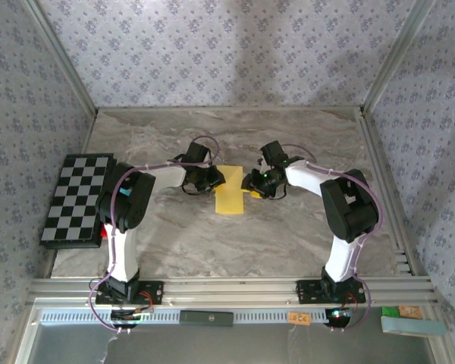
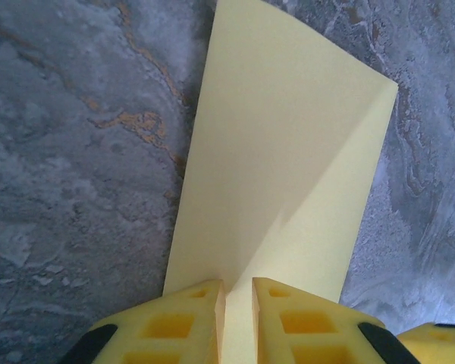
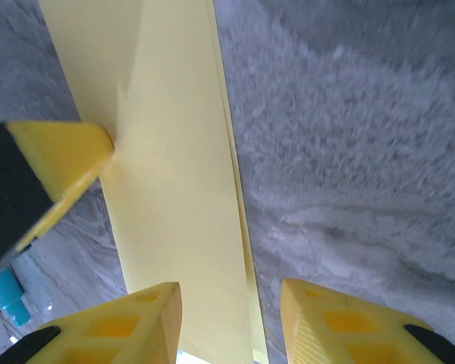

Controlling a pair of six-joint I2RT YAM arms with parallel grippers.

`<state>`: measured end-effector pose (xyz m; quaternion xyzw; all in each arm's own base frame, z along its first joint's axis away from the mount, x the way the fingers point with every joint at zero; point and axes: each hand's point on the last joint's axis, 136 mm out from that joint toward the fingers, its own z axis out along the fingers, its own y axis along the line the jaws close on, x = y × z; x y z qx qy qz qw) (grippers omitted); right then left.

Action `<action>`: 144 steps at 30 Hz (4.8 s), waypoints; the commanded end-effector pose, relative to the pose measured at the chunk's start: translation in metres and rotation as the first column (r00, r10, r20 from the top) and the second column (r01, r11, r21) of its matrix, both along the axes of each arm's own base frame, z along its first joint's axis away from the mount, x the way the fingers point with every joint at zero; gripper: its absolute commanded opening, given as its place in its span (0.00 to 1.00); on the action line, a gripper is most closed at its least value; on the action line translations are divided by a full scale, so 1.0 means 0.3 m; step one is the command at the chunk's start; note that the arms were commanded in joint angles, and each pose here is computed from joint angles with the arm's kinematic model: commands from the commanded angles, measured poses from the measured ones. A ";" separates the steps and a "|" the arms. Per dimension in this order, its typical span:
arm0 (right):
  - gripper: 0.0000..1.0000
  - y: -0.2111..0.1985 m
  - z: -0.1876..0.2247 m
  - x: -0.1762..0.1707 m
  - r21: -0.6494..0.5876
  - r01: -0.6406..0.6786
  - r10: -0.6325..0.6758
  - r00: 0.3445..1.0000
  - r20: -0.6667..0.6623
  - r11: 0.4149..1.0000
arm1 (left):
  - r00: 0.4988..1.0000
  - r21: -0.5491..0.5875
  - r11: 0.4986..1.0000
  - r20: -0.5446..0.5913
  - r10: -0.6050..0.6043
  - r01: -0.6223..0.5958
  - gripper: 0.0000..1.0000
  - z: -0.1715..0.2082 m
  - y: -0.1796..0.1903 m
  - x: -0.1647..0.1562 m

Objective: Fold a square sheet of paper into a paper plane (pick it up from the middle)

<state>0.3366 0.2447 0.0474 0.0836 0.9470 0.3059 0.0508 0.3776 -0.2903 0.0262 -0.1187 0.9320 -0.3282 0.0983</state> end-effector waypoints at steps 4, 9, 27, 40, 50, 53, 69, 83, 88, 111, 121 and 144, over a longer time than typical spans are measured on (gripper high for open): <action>0.40 0.025 -0.046 -0.077 0.030 -0.013 0.015 0.996 -0.091 0.999 | 0.997 0.047 0.999 -0.078 0.027 -0.024 0.17 -0.079 0.037 -0.048; 0.37 0.041 -0.050 -0.103 0.046 -0.024 0.029 0.993 -0.110 0.999 | 0.996 0.052 0.998 -0.082 0.036 -0.032 0.17 -0.080 0.044 -0.047; 0.33 0.083 -0.047 -0.161 0.070 -0.067 0.076 0.987 -0.143 0.995 | 0.995 0.057 0.998 -0.090 0.037 -0.032 0.16 -0.081 0.047 -0.051; 0.38 0.049 -0.077 -0.160 0.006 -0.063 0.064 0.990 -0.126 0.998 | 0.995 0.060 0.998 -0.093 0.040 -0.034 0.16 -0.082 0.051 -0.048; 0.37 0.083 -0.062 -0.162 0.072 -0.079 0.087 0.988 -0.128 0.994 | 0.994 0.064 0.997 -0.099 0.041 -0.035 0.16 -0.090 0.056 -0.052; 0.35 0.092 -0.053 -0.166 0.101 -0.075 0.088 0.987 -0.135 0.992 | 0.994 0.065 0.997 -0.101 0.042 -0.036 0.16 -0.093 0.057 -0.055; 0.26 0.075 -0.008 -0.152 0.159 -0.006 0.020 0.996 -0.087 0.987 | 0.994 0.065 0.997 -0.102 0.041 -0.035 0.16 -0.096 0.058 -0.056; 0.27 0.093 0.006 -0.104 0.207 0.022 -0.015 0.999 -0.035 0.978 | 0.993 0.064 0.997 -0.108 0.040 -0.033 0.16 -0.101 0.057 -0.060; 0.25 0.089 -0.009 -0.116 0.205 0.040 -0.028 0.998 -0.064 0.978 | 0.994 0.058 0.998 -0.107 0.038 -0.032 0.16 -0.096 0.053 -0.058; 0.00 -0.004 -0.017 -0.199 0.070 -0.008 0.021 0.982 -0.187 0.998 | 0.988 -0.072 0.992 0.124 -0.097 0.107 0.29 0.145 -0.043 0.027; 0.00 -0.004 0.001 -0.184 0.068 -0.024 0.036 0.984 -0.175 0.997 | 0.995 -0.016 0.995 0.024 -0.097 0.098 0.22 0.026 -0.026 0.010; 0.00 0.180 0.024 -0.043 0.163 -0.001 0.017 0.996 -0.092 0.987 | 0.995 0.029 0.996 -0.054 -0.086 0.088 0.18 -0.066 0.006 -0.036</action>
